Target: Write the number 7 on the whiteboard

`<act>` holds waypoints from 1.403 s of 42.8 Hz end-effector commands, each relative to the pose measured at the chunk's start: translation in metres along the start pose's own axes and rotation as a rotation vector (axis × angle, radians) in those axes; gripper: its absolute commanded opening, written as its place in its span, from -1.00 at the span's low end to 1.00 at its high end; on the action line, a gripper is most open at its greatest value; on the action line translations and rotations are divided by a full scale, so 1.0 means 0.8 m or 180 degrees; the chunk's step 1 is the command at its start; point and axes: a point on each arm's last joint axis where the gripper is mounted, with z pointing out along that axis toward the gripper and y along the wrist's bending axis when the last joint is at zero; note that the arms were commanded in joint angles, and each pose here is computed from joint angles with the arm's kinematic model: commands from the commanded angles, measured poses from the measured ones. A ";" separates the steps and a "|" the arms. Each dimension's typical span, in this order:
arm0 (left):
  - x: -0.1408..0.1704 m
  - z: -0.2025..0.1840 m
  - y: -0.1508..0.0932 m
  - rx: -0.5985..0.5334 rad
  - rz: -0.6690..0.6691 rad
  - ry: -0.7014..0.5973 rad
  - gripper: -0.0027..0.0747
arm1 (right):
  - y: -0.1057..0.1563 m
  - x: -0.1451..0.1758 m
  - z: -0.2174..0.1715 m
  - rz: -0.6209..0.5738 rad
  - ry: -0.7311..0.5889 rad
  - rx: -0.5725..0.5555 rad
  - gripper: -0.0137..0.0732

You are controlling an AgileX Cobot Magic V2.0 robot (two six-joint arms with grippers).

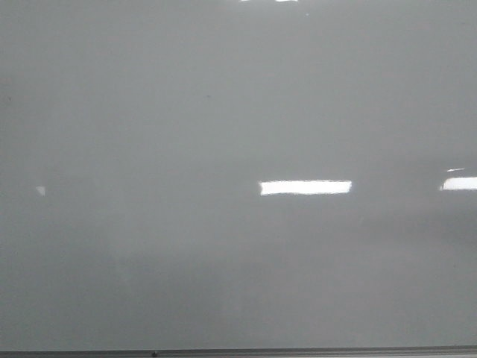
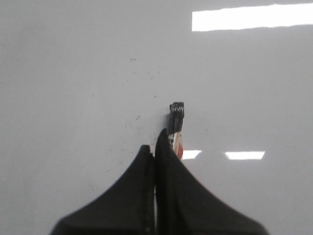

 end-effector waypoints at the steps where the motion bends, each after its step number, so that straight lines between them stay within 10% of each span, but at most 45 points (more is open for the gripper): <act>1: -0.059 -0.007 0.000 0.0004 -0.0089 -0.0428 -0.99 | 0.006 -0.051 -0.017 -0.0026 -0.0306 -0.0034 -0.82; 26: -0.077 0.053 -0.001 0.0016 0.0089 0.0627 -0.96 | 0.009 -0.094 0.007 -0.0011 0.0017 -0.0014 -0.79; 41: -0.079 0.053 -0.001 0.0014 0.0090 0.0570 0.74 | 0.009 -0.094 0.007 -0.0011 0.0024 -0.0014 0.61; 49: -0.085 0.056 -0.001 0.0011 0.0036 0.0452 0.75 | 0.009 -0.093 0.007 -0.0011 0.0035 -0.0014 0.70; 60: -0.071 0.122 0.001 0.0035 0.0307 0.1459 0.75 | 0.009 -0.093 0.007 -0.0011 0.0035 -0.0014 0.70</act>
